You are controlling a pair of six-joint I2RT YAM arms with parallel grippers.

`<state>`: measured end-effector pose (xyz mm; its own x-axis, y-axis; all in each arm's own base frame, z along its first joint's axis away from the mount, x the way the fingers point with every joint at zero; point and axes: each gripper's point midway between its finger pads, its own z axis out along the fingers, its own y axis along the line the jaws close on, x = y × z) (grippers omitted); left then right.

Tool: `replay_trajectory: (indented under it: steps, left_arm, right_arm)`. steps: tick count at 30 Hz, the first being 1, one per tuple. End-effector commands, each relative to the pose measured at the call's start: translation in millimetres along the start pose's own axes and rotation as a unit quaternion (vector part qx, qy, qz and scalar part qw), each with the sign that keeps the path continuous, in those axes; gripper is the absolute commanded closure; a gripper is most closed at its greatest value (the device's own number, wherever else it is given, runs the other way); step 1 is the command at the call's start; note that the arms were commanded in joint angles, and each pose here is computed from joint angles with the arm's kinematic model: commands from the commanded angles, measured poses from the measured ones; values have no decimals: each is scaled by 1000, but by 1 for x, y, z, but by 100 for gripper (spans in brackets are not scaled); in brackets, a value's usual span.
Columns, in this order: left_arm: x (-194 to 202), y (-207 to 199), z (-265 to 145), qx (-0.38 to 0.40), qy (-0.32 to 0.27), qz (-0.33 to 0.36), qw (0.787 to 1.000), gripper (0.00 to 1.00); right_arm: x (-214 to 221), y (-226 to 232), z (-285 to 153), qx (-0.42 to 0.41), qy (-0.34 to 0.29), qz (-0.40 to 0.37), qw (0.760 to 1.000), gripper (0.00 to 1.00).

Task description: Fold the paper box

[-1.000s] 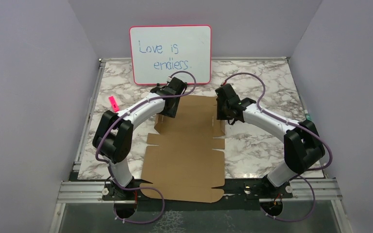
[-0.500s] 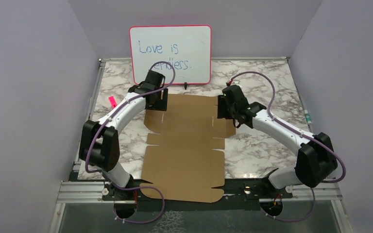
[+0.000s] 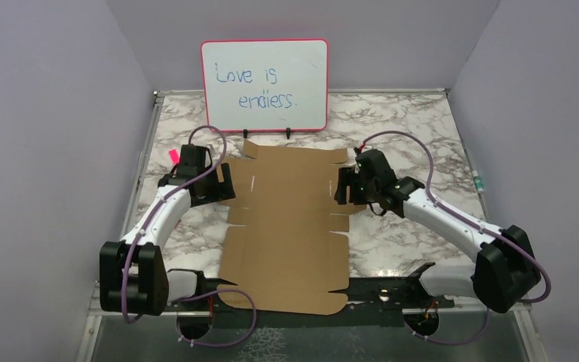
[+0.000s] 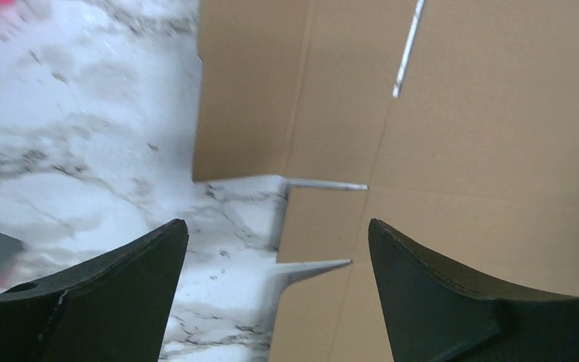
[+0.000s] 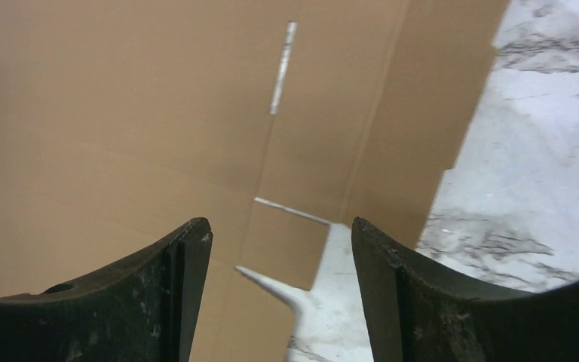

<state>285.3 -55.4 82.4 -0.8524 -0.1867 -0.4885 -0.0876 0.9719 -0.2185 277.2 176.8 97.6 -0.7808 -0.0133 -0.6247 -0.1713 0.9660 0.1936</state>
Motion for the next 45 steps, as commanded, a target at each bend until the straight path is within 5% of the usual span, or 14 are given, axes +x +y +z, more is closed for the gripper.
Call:
replay_trajectory:
  steps: [1,12,26,32,45]
  left_arm:
    - [13,-27,-6,86,-11,-40,995,10]
    - [46,-53,16,171,52,-85,980,10]
    - [32,-81,25,224,61,-92,968,10]
    - [26,-76,16,205,33,-87,974,10]
    - [48,-61,25,173,59,-75,980,10]
  right_arm:
    - [24,26,-13,-96,22,36,995,26]
    - [52,18,22,-81,41,56,994,24]
    - [15,-14,57,-31,11,45,998,23]
    - [-3,-22,44,-29,-5,43,999,23]
    - [53,-24,13,-98,29,114,988,22]
